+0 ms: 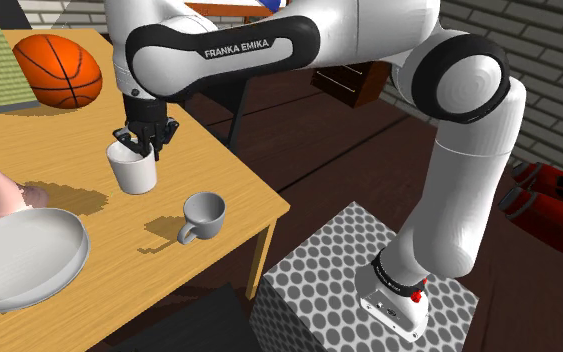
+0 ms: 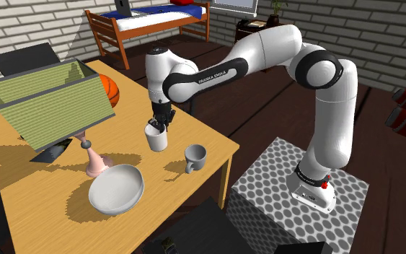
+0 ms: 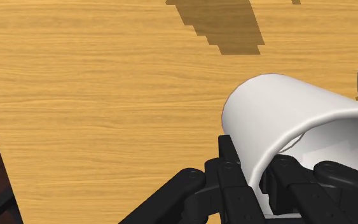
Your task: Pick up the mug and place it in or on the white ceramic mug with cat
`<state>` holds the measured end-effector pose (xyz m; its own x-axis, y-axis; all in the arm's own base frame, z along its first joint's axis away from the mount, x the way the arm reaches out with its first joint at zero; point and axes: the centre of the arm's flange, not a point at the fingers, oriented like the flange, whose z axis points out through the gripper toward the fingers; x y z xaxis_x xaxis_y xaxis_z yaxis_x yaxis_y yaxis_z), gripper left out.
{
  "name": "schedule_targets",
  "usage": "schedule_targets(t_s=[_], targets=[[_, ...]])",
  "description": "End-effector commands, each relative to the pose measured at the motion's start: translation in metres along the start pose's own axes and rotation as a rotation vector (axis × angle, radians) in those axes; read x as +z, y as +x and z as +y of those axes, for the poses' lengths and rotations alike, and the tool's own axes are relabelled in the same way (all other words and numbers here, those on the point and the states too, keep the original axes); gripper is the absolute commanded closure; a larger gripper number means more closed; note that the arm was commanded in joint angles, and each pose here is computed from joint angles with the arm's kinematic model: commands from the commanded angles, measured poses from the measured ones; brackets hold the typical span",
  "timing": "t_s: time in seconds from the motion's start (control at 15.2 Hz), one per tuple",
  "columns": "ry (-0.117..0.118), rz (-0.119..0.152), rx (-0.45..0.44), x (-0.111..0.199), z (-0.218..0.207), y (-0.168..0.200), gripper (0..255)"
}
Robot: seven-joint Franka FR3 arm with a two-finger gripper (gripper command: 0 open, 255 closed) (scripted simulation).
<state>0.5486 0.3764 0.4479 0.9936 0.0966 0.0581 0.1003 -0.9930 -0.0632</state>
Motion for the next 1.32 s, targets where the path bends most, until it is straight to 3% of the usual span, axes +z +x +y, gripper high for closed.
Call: schedule_targets(t_s=[0.0, 0.79, 1.25], targets=[[0.0, 0.0, 0.0, -0.01, -0.001, 0.0, 255], [0.0, 0.0, 0.0, -0.071, -0.005, 0.003, 255], [0.0, 0.0, 0.0, -0.091, 0.027, -0.081, 255]])
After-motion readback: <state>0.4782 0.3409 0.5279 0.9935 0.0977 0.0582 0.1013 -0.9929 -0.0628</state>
